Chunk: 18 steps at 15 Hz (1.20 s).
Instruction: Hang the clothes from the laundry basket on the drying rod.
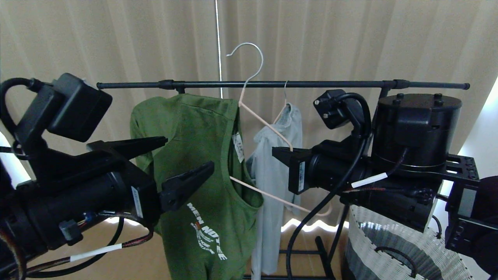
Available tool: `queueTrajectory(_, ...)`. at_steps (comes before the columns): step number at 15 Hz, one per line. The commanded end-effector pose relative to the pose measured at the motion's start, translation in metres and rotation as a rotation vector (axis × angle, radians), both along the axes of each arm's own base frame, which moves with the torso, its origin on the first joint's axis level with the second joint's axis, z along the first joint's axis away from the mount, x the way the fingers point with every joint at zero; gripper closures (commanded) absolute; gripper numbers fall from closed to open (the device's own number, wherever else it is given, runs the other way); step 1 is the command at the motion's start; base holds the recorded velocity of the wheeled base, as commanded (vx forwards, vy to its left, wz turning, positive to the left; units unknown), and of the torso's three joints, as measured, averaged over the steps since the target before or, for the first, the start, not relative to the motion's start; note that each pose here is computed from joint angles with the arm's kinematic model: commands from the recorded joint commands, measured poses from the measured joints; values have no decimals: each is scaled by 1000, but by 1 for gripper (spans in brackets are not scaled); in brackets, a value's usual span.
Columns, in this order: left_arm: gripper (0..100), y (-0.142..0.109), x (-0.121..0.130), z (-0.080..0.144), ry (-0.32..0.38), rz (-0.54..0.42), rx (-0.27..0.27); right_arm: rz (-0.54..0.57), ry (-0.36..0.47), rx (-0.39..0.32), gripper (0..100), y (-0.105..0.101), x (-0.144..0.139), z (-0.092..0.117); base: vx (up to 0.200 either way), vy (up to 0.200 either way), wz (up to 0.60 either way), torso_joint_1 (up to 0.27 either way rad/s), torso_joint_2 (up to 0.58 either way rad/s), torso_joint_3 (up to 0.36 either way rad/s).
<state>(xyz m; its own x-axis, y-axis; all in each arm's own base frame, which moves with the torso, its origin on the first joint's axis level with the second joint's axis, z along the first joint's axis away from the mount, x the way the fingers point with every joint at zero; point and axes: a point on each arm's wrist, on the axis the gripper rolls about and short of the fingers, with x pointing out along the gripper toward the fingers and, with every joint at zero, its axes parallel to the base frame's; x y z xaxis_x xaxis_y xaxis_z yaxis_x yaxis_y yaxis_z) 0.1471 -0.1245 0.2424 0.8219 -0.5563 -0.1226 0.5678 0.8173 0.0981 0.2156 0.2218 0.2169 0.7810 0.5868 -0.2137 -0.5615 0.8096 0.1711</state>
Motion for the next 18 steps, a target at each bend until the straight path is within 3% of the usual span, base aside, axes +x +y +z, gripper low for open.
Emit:
queueTrajectory(1, 0, 11, -9, 2, -27, 12, -8, -25, -7, -8, 100, -13, -1, 1, 0, 0, 0, 0, 0, 0)
queueTrajectory(4, 0, 23, -14, 2, -64, 47, 19, -37, -10, -7, 100, -24, -7, 2, 0, 0, 0, 0, 0, 0)
queueTrajectory(6, 0, 34, -13, -2, -101, 99, 99, -67, -11, -42, 100, -41, -9, -3, 0, 0, 0, 0, 0, 0)
queueTrajectory(9, 0, 48, -6, -9, -160, 169, 264, -95, -12, -118, 100, -62, -13, -14, 0, 0, 0, 0, 0, 0)
queueTrajectory(12, 0, 49, -4, -6, -181, 171, 286, -96, -17, -140, 100, -69, -14, -17, 0, 0, 0, 0, 0, 0)
queueTrajectory(18, 0, 41, 5, -9, -202, 74, 349, -8, 2, -124, 100, -77, -21, -20, 0, 0, 0, 0, 0, 0)
